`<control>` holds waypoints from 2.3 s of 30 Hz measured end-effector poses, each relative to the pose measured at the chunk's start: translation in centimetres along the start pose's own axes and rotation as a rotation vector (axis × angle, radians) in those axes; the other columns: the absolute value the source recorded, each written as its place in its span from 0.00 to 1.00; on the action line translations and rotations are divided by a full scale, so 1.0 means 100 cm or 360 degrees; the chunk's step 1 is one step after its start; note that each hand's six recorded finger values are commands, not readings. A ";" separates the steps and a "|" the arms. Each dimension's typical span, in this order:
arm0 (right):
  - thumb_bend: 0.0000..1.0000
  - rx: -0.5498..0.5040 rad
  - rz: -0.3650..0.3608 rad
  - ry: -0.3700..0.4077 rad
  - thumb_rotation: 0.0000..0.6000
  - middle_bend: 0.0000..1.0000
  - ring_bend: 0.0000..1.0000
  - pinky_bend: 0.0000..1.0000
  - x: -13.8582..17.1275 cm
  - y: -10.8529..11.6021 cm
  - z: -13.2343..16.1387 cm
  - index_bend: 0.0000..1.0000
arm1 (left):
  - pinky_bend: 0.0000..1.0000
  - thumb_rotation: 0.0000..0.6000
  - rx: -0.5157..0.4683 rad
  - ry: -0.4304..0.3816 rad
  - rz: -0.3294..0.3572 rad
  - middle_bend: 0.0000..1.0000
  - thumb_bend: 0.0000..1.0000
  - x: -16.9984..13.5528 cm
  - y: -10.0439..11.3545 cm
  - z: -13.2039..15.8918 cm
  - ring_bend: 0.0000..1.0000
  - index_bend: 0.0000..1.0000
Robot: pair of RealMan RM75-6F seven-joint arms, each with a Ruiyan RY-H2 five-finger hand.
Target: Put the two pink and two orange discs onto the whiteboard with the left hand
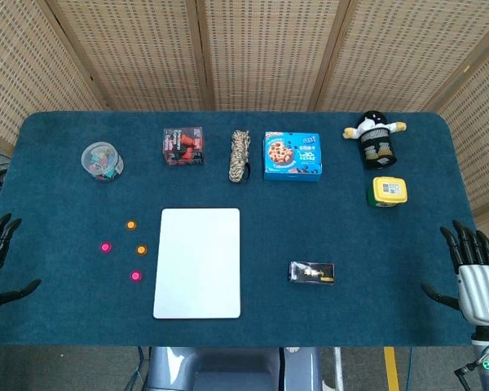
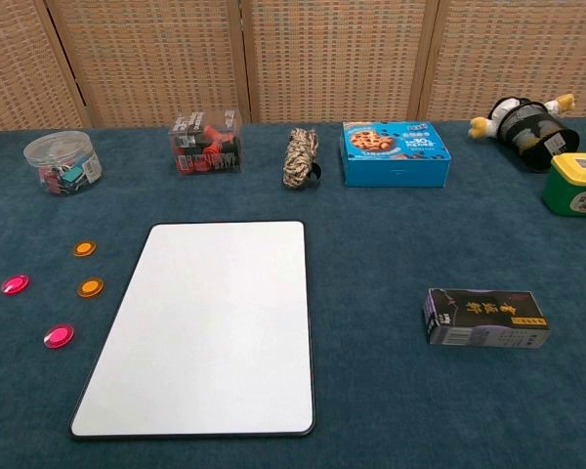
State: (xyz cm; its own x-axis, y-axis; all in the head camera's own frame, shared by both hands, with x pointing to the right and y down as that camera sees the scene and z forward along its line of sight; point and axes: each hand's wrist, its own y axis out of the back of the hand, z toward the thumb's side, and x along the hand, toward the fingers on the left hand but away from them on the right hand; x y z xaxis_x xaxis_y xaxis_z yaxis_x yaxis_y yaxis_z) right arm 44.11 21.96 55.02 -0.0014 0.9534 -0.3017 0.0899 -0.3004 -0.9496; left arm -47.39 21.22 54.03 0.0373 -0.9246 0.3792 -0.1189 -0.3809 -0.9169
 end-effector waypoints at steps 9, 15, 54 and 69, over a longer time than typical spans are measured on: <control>0.00 -0.0033 0.0015 -0.0003 1.00 0.00 0.00 0.00 0.002 0.000 -0.001 0.00 | 0.00 1.00 -0.0036 -0.0018 -0.0073 0.00 0.00 0.002 -0.009 0.004 0.00 0.00; 0.00 -0.0045 0.0032 -0.0015 1.00 0.00 0.00 0.00 0.002 -0.002 -0.002 0.00 | 0.00 1.00 -0.0092 -0.0074 -0.0173 0.00 0.08 0.019 -0.025 0.012 0.00 0.17; 0.00 -0.0142 0.0133 -0.0082 1.00 0.00 0.00 0.00 0.001 -0.004 -0.012 0.00 | 0.00 1.00 0.0054 0.0042 -0.0723 0.00 0.33 0.123 -0.162 0.033 0.00 0.37; 0.00 -0.0158 0.0138 -0.0088 1.00 0.00 0.00 0.00 0.001 -0.004 -0.013 0.00 | 0.00 1.00 0.0106 0.0077 -0.0725 0.00 0.33 0.125 -0.165 0.031 0.00 0.45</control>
State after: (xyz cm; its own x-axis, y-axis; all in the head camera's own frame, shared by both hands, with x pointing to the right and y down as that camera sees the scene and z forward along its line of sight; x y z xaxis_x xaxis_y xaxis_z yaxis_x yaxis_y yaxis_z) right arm 45.36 22.18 55.53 -0.0440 0.9202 -0.3890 0.1901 -0.3745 -0.9075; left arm -41.89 15.97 73.54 0.0245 -0.6618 0.7493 -0.0368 -0.7496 -0.6608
